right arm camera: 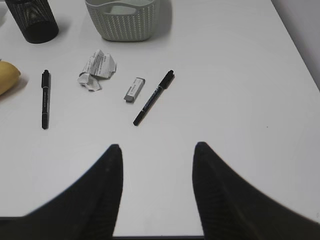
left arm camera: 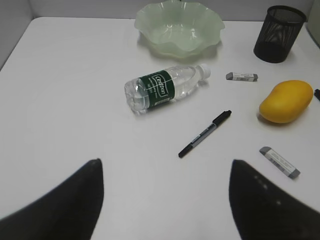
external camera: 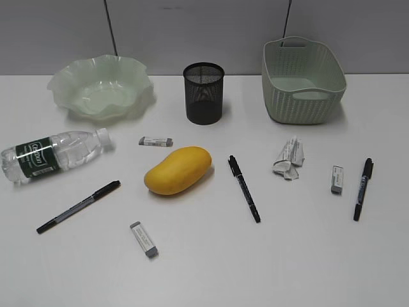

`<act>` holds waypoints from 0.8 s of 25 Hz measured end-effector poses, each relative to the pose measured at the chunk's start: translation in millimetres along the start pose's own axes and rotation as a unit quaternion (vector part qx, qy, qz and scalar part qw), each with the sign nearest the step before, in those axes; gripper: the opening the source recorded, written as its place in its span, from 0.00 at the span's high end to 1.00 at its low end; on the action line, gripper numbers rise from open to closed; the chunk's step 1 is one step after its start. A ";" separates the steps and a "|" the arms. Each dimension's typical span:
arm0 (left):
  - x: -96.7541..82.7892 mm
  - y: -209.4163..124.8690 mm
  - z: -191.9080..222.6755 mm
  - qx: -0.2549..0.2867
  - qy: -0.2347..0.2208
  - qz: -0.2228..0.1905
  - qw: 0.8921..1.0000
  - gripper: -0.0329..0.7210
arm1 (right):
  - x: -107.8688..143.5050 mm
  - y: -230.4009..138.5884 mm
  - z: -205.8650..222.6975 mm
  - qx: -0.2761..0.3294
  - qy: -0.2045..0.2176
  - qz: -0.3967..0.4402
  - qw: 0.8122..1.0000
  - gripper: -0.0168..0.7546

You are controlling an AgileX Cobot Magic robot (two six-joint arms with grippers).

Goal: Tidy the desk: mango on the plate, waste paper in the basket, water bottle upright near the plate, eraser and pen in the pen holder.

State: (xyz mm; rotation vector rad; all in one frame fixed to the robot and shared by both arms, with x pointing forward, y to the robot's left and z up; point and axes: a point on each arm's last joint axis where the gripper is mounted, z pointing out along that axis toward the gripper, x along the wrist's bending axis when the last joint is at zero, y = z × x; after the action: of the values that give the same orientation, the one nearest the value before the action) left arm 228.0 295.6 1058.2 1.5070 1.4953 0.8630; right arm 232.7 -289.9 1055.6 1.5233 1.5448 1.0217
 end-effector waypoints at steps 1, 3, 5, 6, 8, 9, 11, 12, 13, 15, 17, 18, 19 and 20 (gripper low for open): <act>0.0 0.0 0.0 0.000 0.000 0.000 1.000 0.17 | 0.0 0.0 0.0 0.000 0.000 0.000 1.000 0.49; 0.0 0.0 0.0 0.000 0.000 0.000 1.000 0.17 | 0.0 0.0 0.0 0.000 0.000 0.000 1.000 0.49; 0.0 0.0 0.0 0.000 0.000 0.000 1.000 0.17 | 0.0 0.0 0.0 0.000 0.000 0.000 1.000 0.49; 0.0 0.0 0.0 0.000 0.000 0.000 1.000 0.17 | 0.0 0.0 0.0 0.000 0.000 0.000 1.000 0.49; 0.0 0.0 0.0 0.000 0.000 0.000 1.000 0.17 | 0.0 0.0 0.0 0.000 0.000 0.000 1.000 0.49; 0.0 0.0 0.0 0.000 0.000 0.000 1.000 0.17 | 0.0 0.0 0.0 0.000 0.000 0.000 1.000 0.49; 0.0 0.0 0.0 0.000 0.000 0.000 1.000 0.17 | 0.0 0.0 0.0 0.000 0.000 0.000 1.000 0.49; 0.0 0.0 0.0 0.000 0.000 0.000 1.000 0.17 | 0.0 0.0 0.0 0.000 0.000 0.000 1.000 0.49; 0.0 0.0 0.0 0.000 0.000 0.000 1.000 0.17 | 0.0 0.0 0.0 0.000 0.000 0.000 1.000 0.49; 0.0 0.0 0.0 0.000 0.000 0.000 1.000 0.18 | 0.0 0.0 0.0 0.000 0.000 0.000 1.000 0.49; 0.0 0.0 0.0 0.000 0.000 0.000 1.000 0.18 | 0.0 0.0 0.0 0.000 0.000 0.000 1.000 0.49; 0.0 0.0 0.0 0.000 0.000 0.000 1.000 0.18 | 0.0 0.0 0.0 0.000 0.000 0.000 1.000 0.49; 0.0 0.0 0.0 0.000 0.000 0.000 1.000 0.18 | 0.0 0.0 0.0 0.000 0.000 0.000 1.000 0.49; 0.0 0.0 0.0 0.000 0.000 0.000 1.000 0.18 | 0.0 0.0 0.0 0.000 0.000 0.000 1.000 0.49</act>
State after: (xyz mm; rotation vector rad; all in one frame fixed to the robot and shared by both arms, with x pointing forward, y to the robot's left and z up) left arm 228.0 295.6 1058.2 1.5070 1.4953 0.8630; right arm 232.7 -289.9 1055.6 1.5233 1.5448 1.0217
